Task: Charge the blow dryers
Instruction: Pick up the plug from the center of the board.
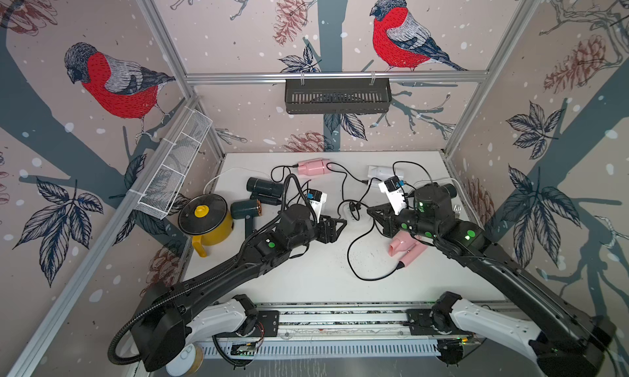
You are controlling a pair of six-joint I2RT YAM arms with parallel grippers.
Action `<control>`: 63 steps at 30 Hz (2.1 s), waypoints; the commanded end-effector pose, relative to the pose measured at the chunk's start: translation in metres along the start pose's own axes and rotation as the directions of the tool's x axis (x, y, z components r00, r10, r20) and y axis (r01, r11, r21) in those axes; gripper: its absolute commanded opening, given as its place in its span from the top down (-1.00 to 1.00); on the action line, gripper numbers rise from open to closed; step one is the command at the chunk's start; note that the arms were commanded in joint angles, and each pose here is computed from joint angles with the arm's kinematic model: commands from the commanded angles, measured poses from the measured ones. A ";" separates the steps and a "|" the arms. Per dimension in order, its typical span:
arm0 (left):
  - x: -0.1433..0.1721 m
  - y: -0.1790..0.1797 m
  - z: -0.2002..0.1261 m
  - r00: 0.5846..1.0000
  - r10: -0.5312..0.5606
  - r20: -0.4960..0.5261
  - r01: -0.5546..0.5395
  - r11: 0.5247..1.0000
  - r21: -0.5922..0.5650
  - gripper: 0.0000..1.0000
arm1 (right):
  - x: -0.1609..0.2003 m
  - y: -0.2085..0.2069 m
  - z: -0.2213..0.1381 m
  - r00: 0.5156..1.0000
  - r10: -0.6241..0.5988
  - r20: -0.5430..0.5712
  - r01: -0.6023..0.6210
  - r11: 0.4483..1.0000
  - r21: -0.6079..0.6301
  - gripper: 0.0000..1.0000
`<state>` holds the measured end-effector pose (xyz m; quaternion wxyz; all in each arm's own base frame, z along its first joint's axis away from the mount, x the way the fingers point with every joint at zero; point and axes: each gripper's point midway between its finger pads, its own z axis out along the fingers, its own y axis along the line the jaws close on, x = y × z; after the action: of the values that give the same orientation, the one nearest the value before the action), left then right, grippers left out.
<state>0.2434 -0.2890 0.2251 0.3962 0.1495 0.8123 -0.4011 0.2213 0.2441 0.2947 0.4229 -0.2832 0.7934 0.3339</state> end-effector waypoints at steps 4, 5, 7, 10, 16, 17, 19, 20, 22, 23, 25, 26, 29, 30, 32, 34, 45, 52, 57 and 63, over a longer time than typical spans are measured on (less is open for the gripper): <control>-0.007 0.020 0.000 0.996 0.077 0.033 -0.073 0.991 -0.113 -0.49 | -0.013 0.020 -0.004 0.999 -0.014 0.049 0.019 0.994 -0.106 0.94; -0.006 0.020 0.002 0.997 0.076 0.027 -0.073 0.991 -0.112 -0.49 | -0.014 0.022 -0.005 0.999 -0.013 0.052 0.019 0.992 -0.121 0.94; -0.002 0.021 0.010 0.997 0.073 0.009 -0.071 0.992 -0.106 -0.49 | -0.016 0.026 -0.006 0.998 -0.007 0.059 0.016 0.988 -0.151 0.93; 0.003 0.027 0.022 0.998 0.056 -0.016 -0.057 0.991 -0.123 -0.45 | -0.014 0.031 -0.007 0.999 -0.009 0.051 0.019 0.982 -0.189 0.93; -0.001 0.018 0.037 0.999 0.030 -0.037 -0.034 0.996 -0.083 0.12 | -0.004 0.019 -0.002 1.000 0.007 0.019 -0.004 0.989 -0.146 0.90; 0.000 0.015 0.038 0.999 0.025 -0.046 -0.028 0.997 -0.065 0.28 | -0.002 0.014 0.000 1.000 0.013 0.013 -0.012 0.992 -0.125 0.88; 0.001 0.010 0.040 0.998 0.021 -0.064 -0.023 0.999 -0.041 0.53 | 0.001 0.000 0.005 0.999 0.034 -0.004 -0.034 0.998 -0.047 0.78; 0.004 0.010 0.040 0.997 0.017 -0.080 -0.020 0.999 -0.042 0.58 | 0.002 -0.007 0.007 0.999 0.041 -0.008 -0.042 0.999 -0.011 0.78; 0.008 0.008 0.038 0.994 0.022 -0.111 -0.026 0.999 -0.039 0.72 | 0.004 -0.021 0.010 0.999 0.053 -0.010 -0.052 0.997 0.062 0.78; 0.008 0.009 0.036 0.993 0.019 -0.118 -0.025 0.999 -0.044 0.76 | 0.005 -0.026 0.011 0.998 0.054 -0.011 -0.053 0.995 0.085 0.78; 0.010 0.008 0.032 0.992 0.021 -0.127 -0.026 0.999 -0.042 0.85 | 0.007 -0.033 0.014 0.998 0.058 -0.014 -0.056 0.991 0.122 0.78; 0.010 0.006 0.031 0.992 0.020 -0.128 -0.025 0.999 -0.037 0.88 | 0.007 -0.036 0.016 0.998 0.058 -0.014 -0.056 0.990 0.133 0.77; 0.008 0.001 0.028 0.992 0.019 -0.125 -0.021 1.000 -0.018 0.94 | 0.011 -0.044 0.022 0.997 0.068 -0.025 -0.063 0.984 0.167 0.51; 0.006 -0.001 0.027 0.992 0.019 -0.122 -0.020 1.000 -0.006 0.94 | 0.014 -0.045 0.024 0.997 0.071 -0.035 -0.064 0.983 0.171 0.40; 0.001 -0.006 0.026 0.994 0.014 -0.111 -0.013 1.000 0.007 0.95 | 0.018 -0.047 0.027 0.996 0.071 -0.048 -0.061 0.982 0.176 0.19; -0.007 -0.011 0.025 0.995 0.013 -0.098 -0.012 1.000 0.016 0.96 | 0.020 -0.048 0.025 0.996 0.066 -0.058 -0.054 0.980 0.190 0.11; -0.047 -0.019 0.008 0.997 -0.064 -0.049 0.066 0.997 0.027 0.98 | 0.041 0.006 0.024 0.994 0.092 -0.051 -0.096 0.991 -0.088 0.17; -0.057 -0.016 0.002 0.987 -0.158 0.004 0.158 0.987 0.011 0.97 | 0.050 0.019 0.049 0.986 0.169 -0.016 -0.169 0.983 -0.076 0.19; -0.059 -0.013 0.001 0.981 -0.190 0.025 0.191 0.982 -0.001 0.97 | 0.059 0.017 0.067 0.975 0.223 -0.010 -0.223 0.975 0.001 0.15; -0.062 -0.018 0.001 0.975 -0.219 0.028 0.218 0.976 0.027 0.97 | 0.077 0.017 0.092 0.959 0.280 -0.037 -0.278 0.960 0.037 0.14</control>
<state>0.2698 -0.2947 0.2674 0.3465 0.0689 0.8283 -0.4349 0.2044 0.3077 0.1900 0.3375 -0.2039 0.8422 0.3679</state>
